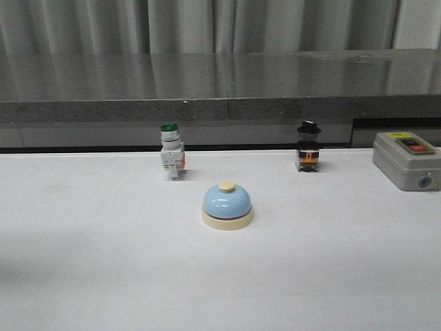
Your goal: Place and press bell with both arms
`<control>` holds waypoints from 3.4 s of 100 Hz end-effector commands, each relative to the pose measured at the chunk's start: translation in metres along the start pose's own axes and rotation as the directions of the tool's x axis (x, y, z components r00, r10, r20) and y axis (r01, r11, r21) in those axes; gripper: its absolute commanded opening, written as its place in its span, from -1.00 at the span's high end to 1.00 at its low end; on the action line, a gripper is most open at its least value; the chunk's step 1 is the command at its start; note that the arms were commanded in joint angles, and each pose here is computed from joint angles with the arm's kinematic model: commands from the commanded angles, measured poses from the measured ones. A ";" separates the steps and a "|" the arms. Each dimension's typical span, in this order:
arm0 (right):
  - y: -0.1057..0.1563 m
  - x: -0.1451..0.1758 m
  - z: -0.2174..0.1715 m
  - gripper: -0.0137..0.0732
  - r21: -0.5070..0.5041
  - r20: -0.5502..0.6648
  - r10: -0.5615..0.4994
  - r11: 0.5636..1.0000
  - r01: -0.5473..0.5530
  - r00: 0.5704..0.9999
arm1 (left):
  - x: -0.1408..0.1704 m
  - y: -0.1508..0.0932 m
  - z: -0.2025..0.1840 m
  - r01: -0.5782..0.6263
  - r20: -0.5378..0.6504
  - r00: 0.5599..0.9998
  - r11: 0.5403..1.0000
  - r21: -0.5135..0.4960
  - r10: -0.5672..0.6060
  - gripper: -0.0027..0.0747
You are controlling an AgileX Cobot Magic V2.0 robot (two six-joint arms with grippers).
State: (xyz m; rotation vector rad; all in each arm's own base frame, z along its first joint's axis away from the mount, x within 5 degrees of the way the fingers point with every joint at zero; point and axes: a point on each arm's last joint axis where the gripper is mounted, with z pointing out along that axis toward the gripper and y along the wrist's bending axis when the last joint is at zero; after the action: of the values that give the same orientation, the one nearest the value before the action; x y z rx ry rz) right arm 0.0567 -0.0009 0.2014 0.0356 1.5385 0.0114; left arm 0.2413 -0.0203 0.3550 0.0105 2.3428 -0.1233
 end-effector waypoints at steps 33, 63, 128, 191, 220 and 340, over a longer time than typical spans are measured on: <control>0.000 -0.012 -0.002 0.84 0.004 0.102 -0.015 1.000 0.015 0.995 | 0.041 0.002 -0.047 0.031 0.251 0.967 0.999 0.023 -0.036 0.98; 0.000 -0.012 -0.002 0.84 0.004 0.102 -0.015 1.000 0.015 0.995 | 0.088 0.005 -0.070 0.026 0.376 0.926 0.999 0.032 -0.036 0.98; 0.000 -0.012 -0.002 0.84 0.004 0.102 -0.015 1.000 0.015 0.995 | 0.182 0.011 -0.087 0.014 0.542 0.840 0.999 0.050 -0.039 0.98; 0.000 -0.012 -0.002 0.84 0.004 0.101 -0.015 1.000 0.015 0.995 | 0.237 0.023 -0.031 -0.007 0.792 0.611 1.000 0.000 0.004 0.98; 0.000 -0.012 -0.002 0.84 0.004 0.101 -0.015 1.000 0.015 0.995 | 0.238 0.023 -0.029 -0.005 0.772 0.635 1.000 -0.001 0.004 0.98; 0.001 -0.039 -0.002 0.84 0.008 0.017 -0.032 0.999 0.032 0.999 | 0.238 0.023 -0.029 -0.005 0.772 0.635 1.000 -0.001 0.004 0.98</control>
State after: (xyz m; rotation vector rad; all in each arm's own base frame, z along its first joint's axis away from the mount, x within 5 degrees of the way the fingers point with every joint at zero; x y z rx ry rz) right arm 0.0548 -0.0009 0.2088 0.0284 1.5850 0.0023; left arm 0.0560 -0.0023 0.2080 -0.0233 1.5364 -0.0887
